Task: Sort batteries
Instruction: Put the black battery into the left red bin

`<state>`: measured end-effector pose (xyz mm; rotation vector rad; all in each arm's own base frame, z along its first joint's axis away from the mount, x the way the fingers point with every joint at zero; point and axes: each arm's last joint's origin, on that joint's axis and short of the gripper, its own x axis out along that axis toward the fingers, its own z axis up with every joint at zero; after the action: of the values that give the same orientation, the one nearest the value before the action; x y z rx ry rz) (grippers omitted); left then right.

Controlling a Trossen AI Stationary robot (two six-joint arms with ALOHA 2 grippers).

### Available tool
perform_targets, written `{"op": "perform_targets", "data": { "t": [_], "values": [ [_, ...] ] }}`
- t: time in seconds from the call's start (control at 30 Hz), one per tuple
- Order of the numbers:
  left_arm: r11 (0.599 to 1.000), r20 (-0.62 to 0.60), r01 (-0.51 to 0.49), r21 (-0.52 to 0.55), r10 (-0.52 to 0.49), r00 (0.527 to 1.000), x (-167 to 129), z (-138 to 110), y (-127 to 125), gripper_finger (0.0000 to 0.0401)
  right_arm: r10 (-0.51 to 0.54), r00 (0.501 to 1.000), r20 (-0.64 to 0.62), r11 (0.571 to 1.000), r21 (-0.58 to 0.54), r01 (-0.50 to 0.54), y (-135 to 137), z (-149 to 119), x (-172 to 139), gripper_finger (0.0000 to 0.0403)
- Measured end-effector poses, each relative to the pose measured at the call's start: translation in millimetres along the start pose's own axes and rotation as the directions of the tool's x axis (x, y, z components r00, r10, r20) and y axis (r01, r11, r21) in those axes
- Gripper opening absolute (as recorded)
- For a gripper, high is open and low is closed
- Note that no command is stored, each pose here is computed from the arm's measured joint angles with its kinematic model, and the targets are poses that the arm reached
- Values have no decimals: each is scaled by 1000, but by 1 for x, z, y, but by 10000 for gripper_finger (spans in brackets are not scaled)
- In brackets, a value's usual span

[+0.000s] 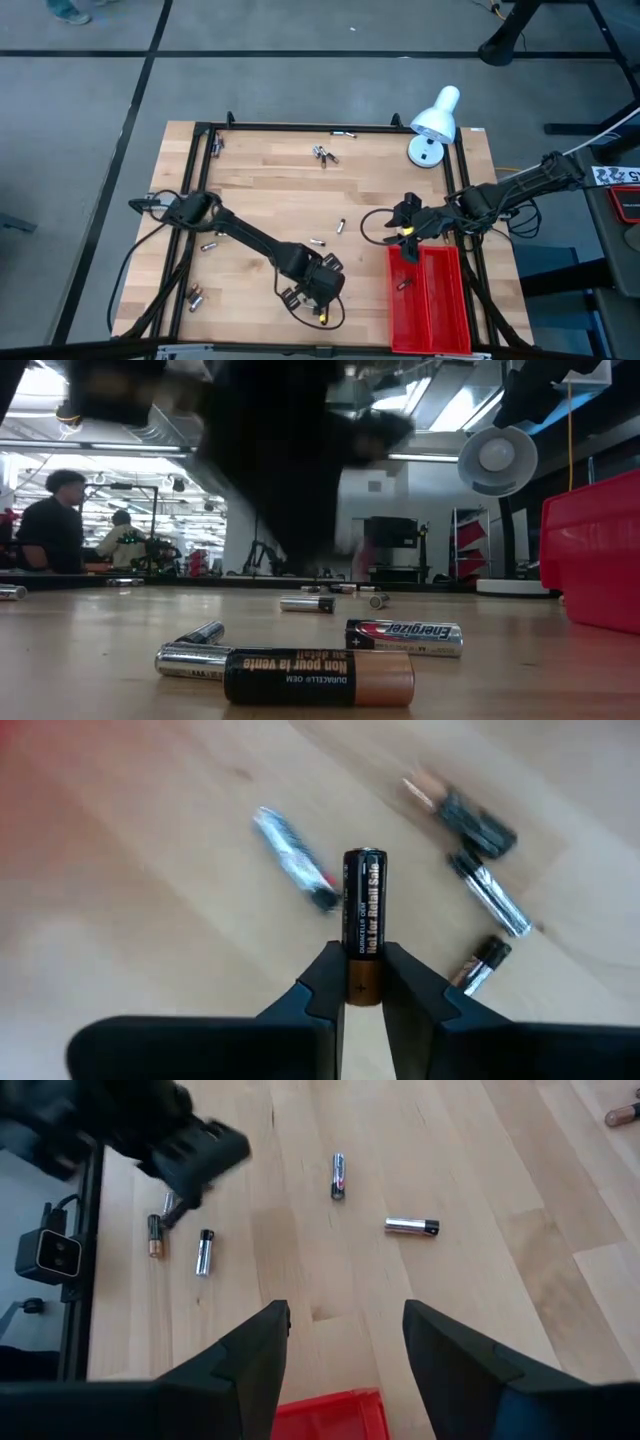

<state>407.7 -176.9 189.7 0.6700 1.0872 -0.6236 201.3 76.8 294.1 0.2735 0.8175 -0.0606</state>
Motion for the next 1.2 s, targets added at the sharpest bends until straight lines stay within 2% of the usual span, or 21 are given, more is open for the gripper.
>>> {"op": "perform_targets", "data": {
  "t": [0.13,0.23,0.33,0.47,0.63,0.73,0.77,0.93,1.0,1.1,1.2],
  "values": [
    [994,70,-107,-10,108,992,-30,10,8,44,12,1000,20,1000,-1,-12,-1,1,-6,199],
    [976,165,-214,-47,219,962,-49,20,20,43,12,999,42,1000,1,-12,-4,0,-14,199],
    [955,249,-280,-99,296,922,-58,25,36,39,-24,996,82,1000,10,23,-11,-2,-28,199],
    [902,298,-379,-207,427,854,-61,21,66,42,-86,981,174,994,76,74,-22,-5,-51,199],
    [827,377,-445,-343,556,741,-67,16,102,45,-89,956,280,991,124,55,-32,-7,-76,199],
    [829,430,-437,-350,556,711,-56,17,111,43,-75,949,306,990,134,35,-34,-9,-83,199],
    [841,441,-421,-340,538,718,-50,17,111,43,-74,948,309,990,137,32,-35,-9,-84,199],
    [899,535,-257,-353,420,733,-28,17,114,50,-64,938,340,989,148,14,-39,-11,-93,199],
    [911,579,-220,-349,394,714,-27,17,118,53,-65,937,344,989,145,15,-39,-11,-94,199],
    [912,603,-231,-339,399,691,-29,16,123,59,-80,935,346,989,146,31,-39,-11,-94,199],
    [914,607,-229,-333,394,690,-30,15,124,66,-82,935,344,989,145,33,-39,-11,-93,199]
  ]
}}
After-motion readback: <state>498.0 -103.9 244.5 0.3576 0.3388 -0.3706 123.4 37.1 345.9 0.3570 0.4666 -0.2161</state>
